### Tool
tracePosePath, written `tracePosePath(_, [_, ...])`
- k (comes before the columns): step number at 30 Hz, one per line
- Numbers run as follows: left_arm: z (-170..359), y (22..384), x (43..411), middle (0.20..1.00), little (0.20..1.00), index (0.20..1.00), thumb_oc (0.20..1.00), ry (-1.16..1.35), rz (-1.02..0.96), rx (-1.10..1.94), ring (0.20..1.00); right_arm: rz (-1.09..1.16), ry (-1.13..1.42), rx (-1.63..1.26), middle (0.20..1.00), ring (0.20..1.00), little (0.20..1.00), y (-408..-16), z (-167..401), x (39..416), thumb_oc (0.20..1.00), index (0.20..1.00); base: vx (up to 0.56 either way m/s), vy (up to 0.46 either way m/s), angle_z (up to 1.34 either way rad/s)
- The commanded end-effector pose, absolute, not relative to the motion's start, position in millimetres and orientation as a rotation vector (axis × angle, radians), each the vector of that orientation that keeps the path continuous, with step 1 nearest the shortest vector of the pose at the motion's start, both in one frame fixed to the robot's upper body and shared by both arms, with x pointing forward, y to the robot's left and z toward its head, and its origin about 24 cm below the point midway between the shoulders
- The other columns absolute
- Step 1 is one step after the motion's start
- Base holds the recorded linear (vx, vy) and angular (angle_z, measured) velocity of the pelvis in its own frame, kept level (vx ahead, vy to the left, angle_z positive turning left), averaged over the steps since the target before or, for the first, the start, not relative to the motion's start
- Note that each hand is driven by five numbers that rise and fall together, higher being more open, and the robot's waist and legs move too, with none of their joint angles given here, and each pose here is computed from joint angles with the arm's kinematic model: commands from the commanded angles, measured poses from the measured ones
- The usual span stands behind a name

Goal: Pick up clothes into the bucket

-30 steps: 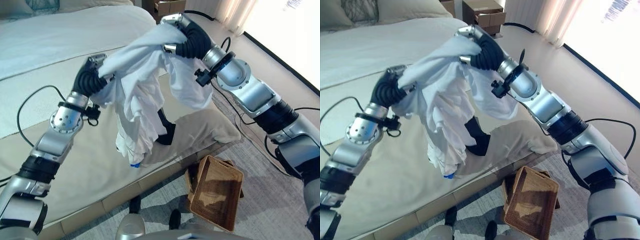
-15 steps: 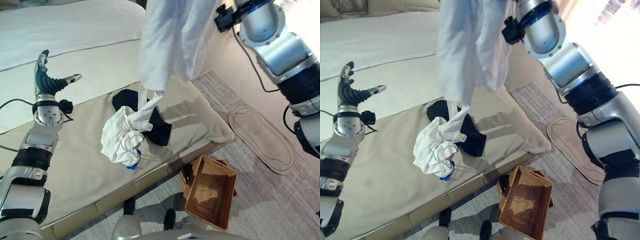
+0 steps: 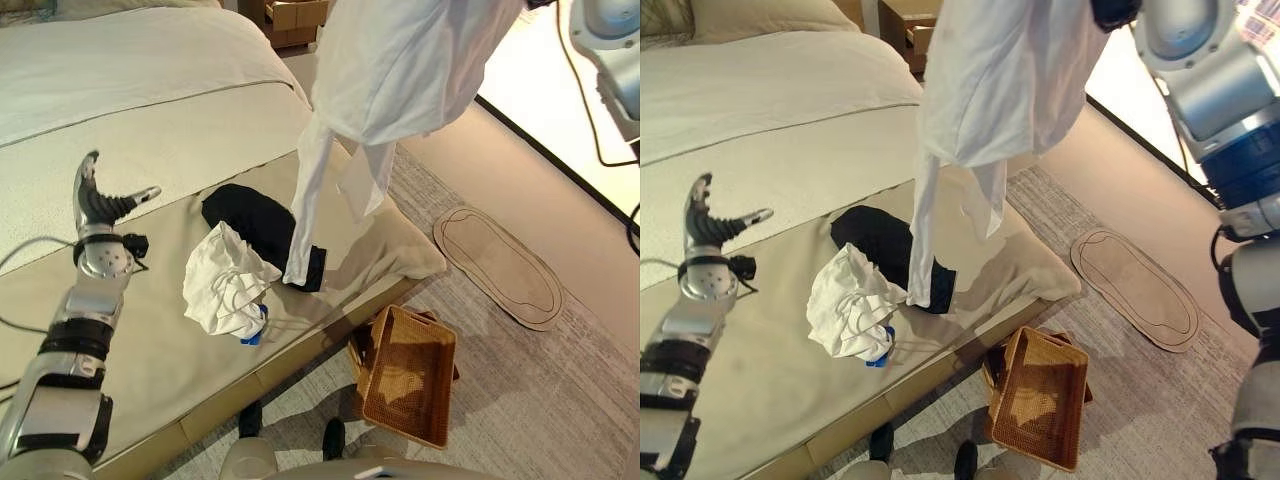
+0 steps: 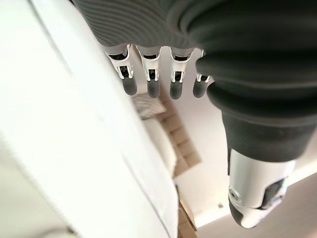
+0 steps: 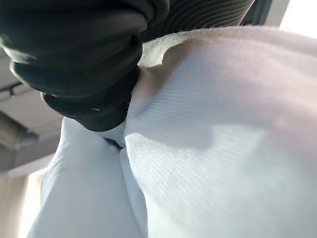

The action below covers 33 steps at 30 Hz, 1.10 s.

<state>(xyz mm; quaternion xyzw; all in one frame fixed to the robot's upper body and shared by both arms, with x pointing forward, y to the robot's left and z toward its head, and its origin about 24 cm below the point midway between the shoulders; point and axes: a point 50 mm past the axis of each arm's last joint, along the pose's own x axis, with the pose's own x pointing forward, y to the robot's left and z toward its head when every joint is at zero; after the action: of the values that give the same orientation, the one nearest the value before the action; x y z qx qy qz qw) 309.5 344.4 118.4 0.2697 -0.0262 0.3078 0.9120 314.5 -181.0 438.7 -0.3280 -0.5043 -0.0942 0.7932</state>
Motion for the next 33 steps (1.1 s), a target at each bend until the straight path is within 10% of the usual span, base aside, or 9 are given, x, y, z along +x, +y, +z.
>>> tracePosePath(1, [98.6,348.0,294.2,1.000,1.000,1.000,1.000,-0.045,0.683,0.491,1.000,-0.420,-1.227,-0.634,0.200,0.200,0.200,-225.5,461.3,280.0,0.200,0.200,0.02,0.002,-0.12])
tracePosePath(24, [-137.5,270.6,108.2,1.000,1.000,1.000,1.000,0.991,0.424,0.347,1.000,-0.810,-1.044,-0.688,0.200,0.200,0.200,-349.5,377.8,228.4,0.200,0.200,-0.02,-0.014,-0.04])
tracePosePath(33, [-141.3,250.2,117.0,1.000,1.000,1.000,1.000,0.979,0.297,0.352,1.000,-0.717,-0.655,-0.694,0.200,0.200,0.200,-372.6,280.4,244.1,0.200,0.200,-0.11,0.005,-0.05])
